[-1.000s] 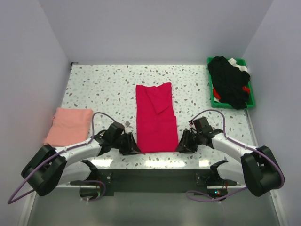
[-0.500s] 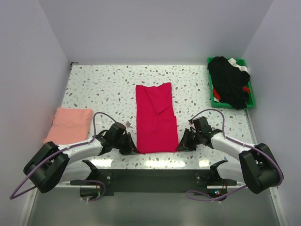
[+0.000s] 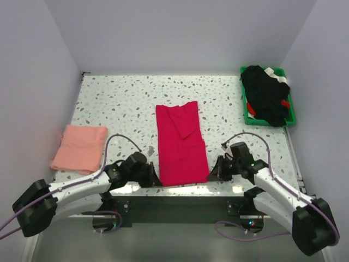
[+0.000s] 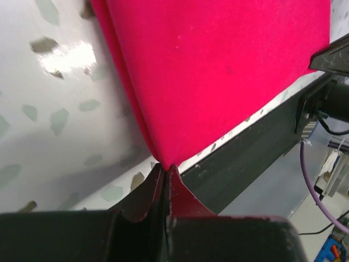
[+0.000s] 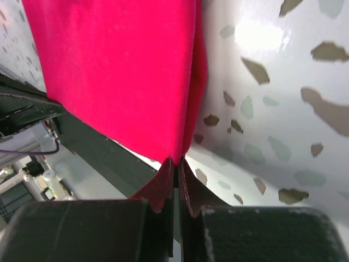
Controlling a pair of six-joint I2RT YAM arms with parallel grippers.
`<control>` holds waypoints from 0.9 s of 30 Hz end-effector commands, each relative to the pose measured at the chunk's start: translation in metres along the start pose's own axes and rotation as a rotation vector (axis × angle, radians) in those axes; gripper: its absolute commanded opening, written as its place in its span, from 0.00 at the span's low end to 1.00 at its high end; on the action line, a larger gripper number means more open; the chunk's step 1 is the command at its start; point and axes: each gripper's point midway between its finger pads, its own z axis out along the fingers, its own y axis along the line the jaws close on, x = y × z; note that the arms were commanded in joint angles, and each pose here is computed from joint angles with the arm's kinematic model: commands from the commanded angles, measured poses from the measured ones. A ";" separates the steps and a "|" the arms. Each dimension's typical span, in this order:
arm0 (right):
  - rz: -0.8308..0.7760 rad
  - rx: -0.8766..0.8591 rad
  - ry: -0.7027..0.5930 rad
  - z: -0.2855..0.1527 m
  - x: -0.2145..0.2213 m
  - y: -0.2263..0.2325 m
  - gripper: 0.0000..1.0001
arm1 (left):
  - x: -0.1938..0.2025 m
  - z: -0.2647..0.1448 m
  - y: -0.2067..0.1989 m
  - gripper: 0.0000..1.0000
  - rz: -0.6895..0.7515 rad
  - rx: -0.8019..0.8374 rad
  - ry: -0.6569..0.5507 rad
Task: Fold and stack the t-shirts
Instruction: Fold the tshirt
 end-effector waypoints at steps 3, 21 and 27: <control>-0.049 -0.037 0.021 -0.021 0.025 0.002 0.00 | 0.013 -0.008 -0.007 0.00 0.008 0.009 -0.028; -0.134 -0.009 -0.239 -0.053 -0.092 0.083 0.00 | -0.125 -0.043 -0.073 0.00 0.049 -0.032 -0.325; -0.128 0.039 -0.296 -0.036 -0.159 0.107 0.00 | -0.191 -0.047 -0.079 0.00 0.039 -0.044 -0.369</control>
